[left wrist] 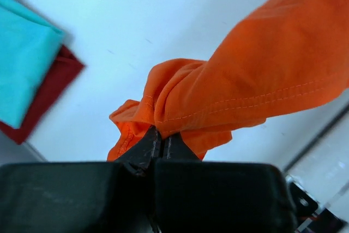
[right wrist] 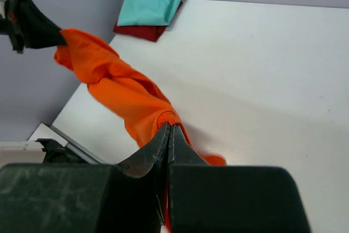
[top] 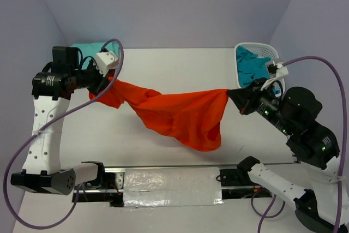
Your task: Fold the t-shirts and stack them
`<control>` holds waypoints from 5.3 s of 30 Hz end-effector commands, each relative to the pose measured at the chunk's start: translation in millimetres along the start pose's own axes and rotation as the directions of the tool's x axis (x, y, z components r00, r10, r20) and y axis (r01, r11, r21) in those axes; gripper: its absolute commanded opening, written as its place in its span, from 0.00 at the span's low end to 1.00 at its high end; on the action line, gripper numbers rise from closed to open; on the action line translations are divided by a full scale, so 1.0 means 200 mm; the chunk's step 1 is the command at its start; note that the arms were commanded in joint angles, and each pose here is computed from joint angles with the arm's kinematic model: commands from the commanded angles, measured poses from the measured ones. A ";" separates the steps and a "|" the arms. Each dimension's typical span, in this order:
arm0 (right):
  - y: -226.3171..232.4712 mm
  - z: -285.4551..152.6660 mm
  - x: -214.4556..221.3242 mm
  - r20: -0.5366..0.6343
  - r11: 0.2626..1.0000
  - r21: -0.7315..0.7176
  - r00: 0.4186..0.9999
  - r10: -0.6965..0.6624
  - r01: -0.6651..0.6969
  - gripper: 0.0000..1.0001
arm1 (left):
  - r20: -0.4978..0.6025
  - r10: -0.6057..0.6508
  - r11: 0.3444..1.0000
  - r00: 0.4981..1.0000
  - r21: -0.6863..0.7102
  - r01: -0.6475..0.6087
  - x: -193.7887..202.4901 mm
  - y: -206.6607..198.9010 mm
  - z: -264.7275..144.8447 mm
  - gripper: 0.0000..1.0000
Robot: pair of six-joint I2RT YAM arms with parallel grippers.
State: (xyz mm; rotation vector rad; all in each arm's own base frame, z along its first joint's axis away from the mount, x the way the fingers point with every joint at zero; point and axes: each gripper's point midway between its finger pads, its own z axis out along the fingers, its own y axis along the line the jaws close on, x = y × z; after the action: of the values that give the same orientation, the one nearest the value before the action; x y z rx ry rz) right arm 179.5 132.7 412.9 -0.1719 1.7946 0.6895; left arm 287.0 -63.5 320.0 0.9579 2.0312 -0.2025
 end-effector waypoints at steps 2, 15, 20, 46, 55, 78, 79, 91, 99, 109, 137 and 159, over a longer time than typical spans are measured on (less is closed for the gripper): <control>-0.19 0.19 0.15 -0.162 0.986 0.147 0.985 -0.053 0.077 0.00 | -0.132 -0.115 0.964 0.985 0.226 0.143 0.17 -0.17 0.13 0.09; -1.04 1.50 0.68 -0.602 0.921 0.380 0.734 0.313 -0.082 0.52 | -0.395 -0.588 0.658 0.706 0.273 0.702 0.50 0.42 1.06 0.79; -0.97 1.48 0.50 -0.498 0.931 0.356 0.825 0.266 -0.085 0.60 | -0.273 -0.466 0.825 0.842 0.210 0.525 0.43 0.46 0.89 0.75; -0.72 0.81 1.51 -0.700 0.928 0.359 0.631 0.336 -0.096 0.49 | -0.287 0.104 0.906 0.952 0.422 0.028 0.60 -0.56 1.12 0.74; -0.73 0.76 1.62 -0.731 0.926 0.364 0.585 0.351 -0.100 0.60 | -0.333 0.070 0.913 0.940 0.402 0.075 0.58 -0.56 1.22 0.73; -0.74 1.02 0.71 -0.491 0.952 0.217 0.819 0.296 -0.213 0.00 | -0.081 -0.172 0.981 0.982 0.078 0.178 -0.05 0.26 0.88 0.00; -0.75 1.04 0.57 -0.449 0.957 0.199 0.848 0.282 -0.213 0.00 | -0.045 -0.192 0.979 0.980 0.058 0.194 -0.10 0.35 0.84 0.00; -0.60 0.83 -0.90 0.122 0.993 0.036 0.987 0.108 -0.113 0.00 | 0.537 -0.163 0.891 0.828 -0.280 0.357 -0.60 1.25 -0.12 0.00; -0.44 0.56 -0.82 0.168 0.999 0.037 0.986 0.002 -0.008 0.00 | 0.526 -0.097 0.881 0.845 -0.350 0.319 -0.61 1.15 -0.33 0.00; -0.33 0.33 -0.71 0.148 0.998 0.056 0.988 -0.051 0.043 0.00 | 0.609 -0.226 0.870 0.760 -0.225 0.439 -0.61 1.18 -0.36 0.00; -0.91 1.06 0.46 -0.319 0.924 0.203 0.871 0.374 -0.323 0.00 | -0.220 0.297 0.899 0.929 0.394 -0.194 0.42 -0.32 0.84 0.60; -0.96 1.00 0.55 -0.323 0.922 0.240 0.870 0.371 -0.304 0.00 | -0.411 0.251 0.881 0.876 0.473 -0.030 0.83 -0.54 1.10 0.64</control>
State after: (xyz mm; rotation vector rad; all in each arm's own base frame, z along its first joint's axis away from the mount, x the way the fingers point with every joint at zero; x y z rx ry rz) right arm 390.0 110.4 184.1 0.1976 2.3500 0.7878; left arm 301.7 -147.0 45.8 1.5781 2.3627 -0.3941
